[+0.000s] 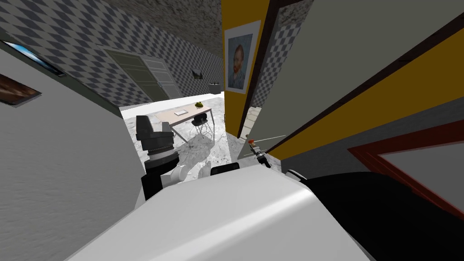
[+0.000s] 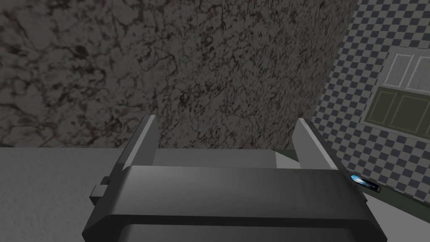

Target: Pull the door open

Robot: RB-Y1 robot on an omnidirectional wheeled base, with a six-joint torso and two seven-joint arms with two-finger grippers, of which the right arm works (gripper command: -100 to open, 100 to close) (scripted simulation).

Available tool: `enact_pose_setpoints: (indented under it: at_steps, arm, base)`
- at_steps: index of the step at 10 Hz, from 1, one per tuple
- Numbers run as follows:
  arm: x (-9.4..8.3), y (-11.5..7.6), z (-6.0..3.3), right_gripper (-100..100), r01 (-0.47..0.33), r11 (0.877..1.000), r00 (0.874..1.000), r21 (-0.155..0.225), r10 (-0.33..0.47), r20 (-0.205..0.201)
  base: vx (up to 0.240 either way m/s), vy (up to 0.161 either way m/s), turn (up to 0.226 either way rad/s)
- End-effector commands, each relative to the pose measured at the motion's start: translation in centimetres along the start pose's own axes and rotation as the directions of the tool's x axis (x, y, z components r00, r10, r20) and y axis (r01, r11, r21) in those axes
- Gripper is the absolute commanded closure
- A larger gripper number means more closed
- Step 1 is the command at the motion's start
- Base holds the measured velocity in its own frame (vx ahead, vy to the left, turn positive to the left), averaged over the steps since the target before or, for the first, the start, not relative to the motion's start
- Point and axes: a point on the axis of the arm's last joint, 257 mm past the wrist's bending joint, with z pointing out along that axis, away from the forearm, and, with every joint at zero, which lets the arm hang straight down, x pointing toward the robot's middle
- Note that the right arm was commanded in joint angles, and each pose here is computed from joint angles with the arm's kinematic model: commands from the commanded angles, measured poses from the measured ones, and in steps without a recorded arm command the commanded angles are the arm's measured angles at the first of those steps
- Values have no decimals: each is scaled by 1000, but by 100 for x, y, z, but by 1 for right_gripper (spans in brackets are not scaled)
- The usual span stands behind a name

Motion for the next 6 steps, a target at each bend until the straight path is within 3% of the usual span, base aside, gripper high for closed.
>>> enact_pose_setpoints:
  at_steps: [1,6]
  arm:
    - [3,8,-78,100,1,1000,1000,17,-1,-2]
    - [20,1,-285,100,0,998,1000,67,1,-6]
  base:
    - [-181,-68,135]
    - [-201,-76,124]
